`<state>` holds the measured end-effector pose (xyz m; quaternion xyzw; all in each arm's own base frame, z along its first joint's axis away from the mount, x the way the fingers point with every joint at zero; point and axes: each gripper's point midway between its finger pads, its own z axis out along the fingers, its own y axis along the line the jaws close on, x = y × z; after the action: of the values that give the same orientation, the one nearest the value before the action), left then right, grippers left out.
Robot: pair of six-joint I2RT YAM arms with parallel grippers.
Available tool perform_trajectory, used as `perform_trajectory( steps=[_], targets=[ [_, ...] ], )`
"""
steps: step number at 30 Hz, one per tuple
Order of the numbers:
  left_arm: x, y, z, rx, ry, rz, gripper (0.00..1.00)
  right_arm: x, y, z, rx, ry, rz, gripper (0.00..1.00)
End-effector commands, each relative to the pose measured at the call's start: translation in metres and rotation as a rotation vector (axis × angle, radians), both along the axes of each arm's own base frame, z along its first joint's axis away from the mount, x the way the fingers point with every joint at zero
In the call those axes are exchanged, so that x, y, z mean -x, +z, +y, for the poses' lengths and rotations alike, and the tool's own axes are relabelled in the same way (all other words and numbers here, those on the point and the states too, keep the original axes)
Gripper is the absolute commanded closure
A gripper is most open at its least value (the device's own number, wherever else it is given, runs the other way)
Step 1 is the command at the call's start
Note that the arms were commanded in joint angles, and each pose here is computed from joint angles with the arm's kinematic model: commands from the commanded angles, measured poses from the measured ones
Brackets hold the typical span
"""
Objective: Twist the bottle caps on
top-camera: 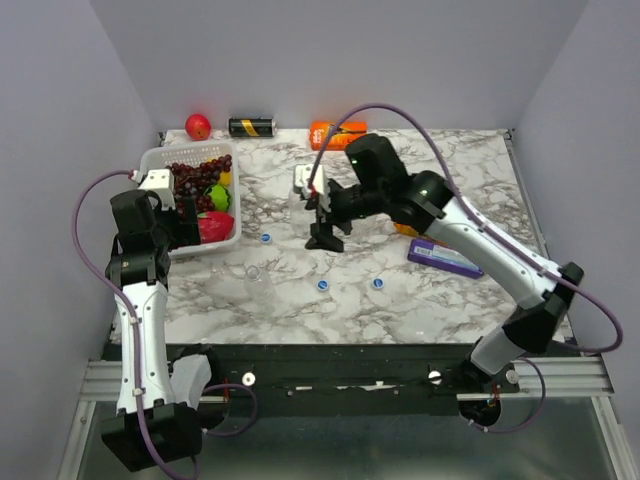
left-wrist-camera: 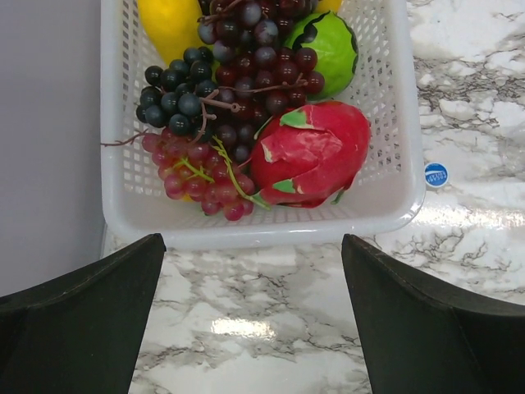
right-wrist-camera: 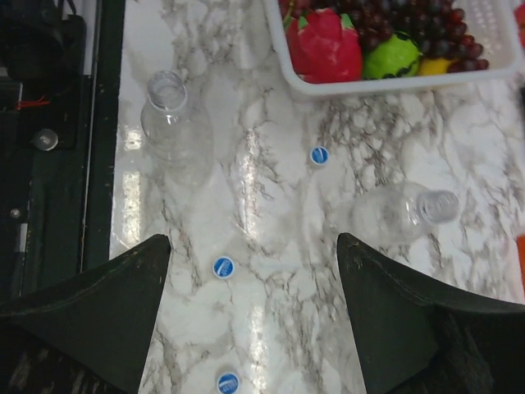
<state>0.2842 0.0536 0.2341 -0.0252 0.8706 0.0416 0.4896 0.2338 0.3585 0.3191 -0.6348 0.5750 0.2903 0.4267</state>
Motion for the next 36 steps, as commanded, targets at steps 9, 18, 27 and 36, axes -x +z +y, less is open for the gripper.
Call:
perform_trajectory(
  steps=[9,18,27,36],
  targets=[
    [-0.012,0.002,0.006,0.111,0.118,-0.123,0.01,0.077,-0.017,0.104,-0.052,0.422,0.219,0.16],
    [-0.012,0.017,0.011,0.098,0.135,-0.156,0.01,0.085,-0.058,0.131,-0.001,0.477,0.256,0.22],
    [-0.014,0.009,0.006,0.125,0.121,-0.123,0.01,0.08,-0.081,0.136,0.04,0.446,0.282,0.27],
    [-0.013,0.001,-0.001,0.138,0.078,-0.097,0.01,0.071,-0.101,0.148,0.053,0.407,0.301,0.33]
  ],
)
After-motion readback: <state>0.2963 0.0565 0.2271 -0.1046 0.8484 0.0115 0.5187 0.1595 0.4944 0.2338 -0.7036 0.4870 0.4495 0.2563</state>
